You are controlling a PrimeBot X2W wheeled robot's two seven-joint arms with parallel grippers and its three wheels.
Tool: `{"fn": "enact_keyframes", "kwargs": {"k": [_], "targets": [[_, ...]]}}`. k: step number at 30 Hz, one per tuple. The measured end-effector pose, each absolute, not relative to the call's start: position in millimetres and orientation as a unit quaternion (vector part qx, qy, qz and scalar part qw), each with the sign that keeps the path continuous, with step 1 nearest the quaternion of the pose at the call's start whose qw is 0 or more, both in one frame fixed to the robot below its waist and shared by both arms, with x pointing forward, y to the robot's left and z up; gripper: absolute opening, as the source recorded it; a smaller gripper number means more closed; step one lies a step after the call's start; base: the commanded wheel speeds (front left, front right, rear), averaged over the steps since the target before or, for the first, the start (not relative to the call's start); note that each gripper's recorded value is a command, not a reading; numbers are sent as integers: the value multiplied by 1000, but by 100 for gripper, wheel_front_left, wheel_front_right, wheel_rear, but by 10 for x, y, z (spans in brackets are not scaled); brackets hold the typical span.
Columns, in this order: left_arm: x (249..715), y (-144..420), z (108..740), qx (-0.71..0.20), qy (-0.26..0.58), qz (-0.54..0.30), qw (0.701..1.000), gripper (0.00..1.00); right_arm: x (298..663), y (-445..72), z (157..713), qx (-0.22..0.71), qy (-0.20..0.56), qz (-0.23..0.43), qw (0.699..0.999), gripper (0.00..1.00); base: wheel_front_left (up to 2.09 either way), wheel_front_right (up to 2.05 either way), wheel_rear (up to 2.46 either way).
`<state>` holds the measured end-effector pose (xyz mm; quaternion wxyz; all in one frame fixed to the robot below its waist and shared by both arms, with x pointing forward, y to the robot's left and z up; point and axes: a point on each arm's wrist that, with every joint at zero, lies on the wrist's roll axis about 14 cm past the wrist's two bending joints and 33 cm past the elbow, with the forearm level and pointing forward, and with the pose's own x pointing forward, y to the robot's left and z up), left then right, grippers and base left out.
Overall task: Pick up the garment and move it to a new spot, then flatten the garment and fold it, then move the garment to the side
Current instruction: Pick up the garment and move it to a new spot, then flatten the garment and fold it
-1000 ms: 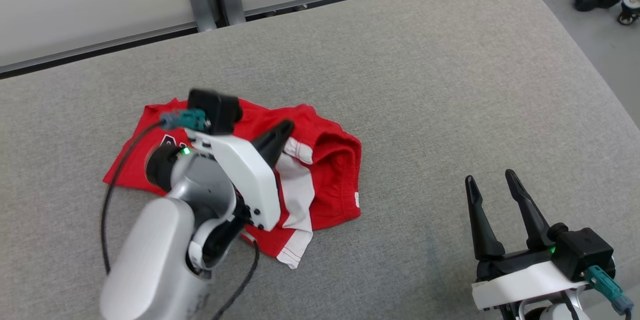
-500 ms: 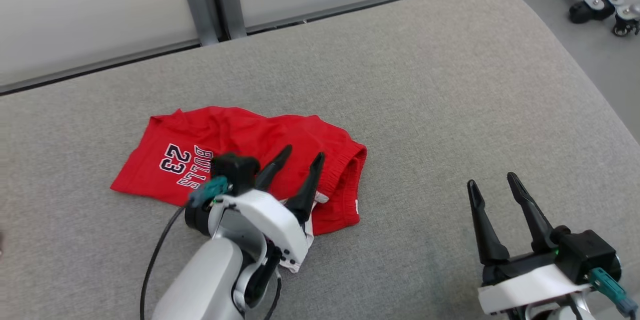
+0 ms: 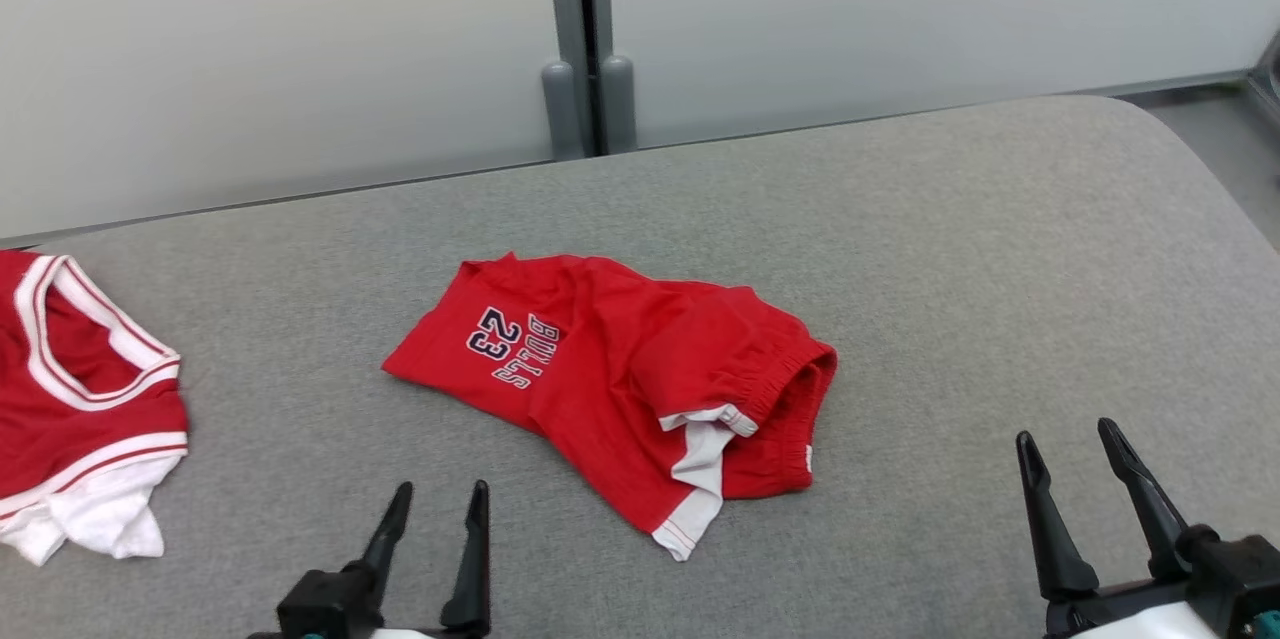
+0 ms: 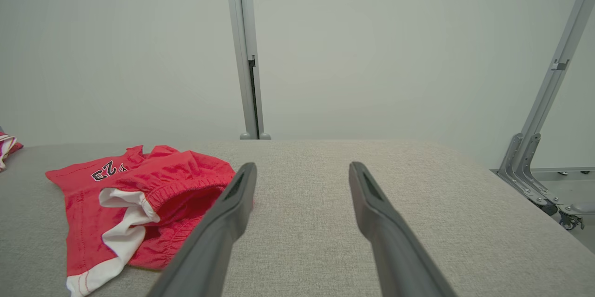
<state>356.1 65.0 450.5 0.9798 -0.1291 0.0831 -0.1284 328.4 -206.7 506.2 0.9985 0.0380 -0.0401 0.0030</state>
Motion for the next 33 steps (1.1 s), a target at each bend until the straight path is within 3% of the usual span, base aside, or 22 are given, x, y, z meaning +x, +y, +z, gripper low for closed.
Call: {"fn": "enact_keyframes", "kwargs": {"k": [10, 21, 33], "targets": [[3186, 1520, 4668, -93, 32, 5, 995, 100, 3240, -1934, 4983, 45, -30, 17, 998, 100, 0, 0, 0], [3111, 1751, 4637, -81, 29, 24, 996, 100, 3200, -1900, 4933, 50, -24, 16, 998, 100, 0, 0, 0], [3242, 1562, 4853, -88, -4, -10, 996, 100, 3182, -1896, 4936, 48, -24, 17, 998, 100, 0, 0, 0]]}}
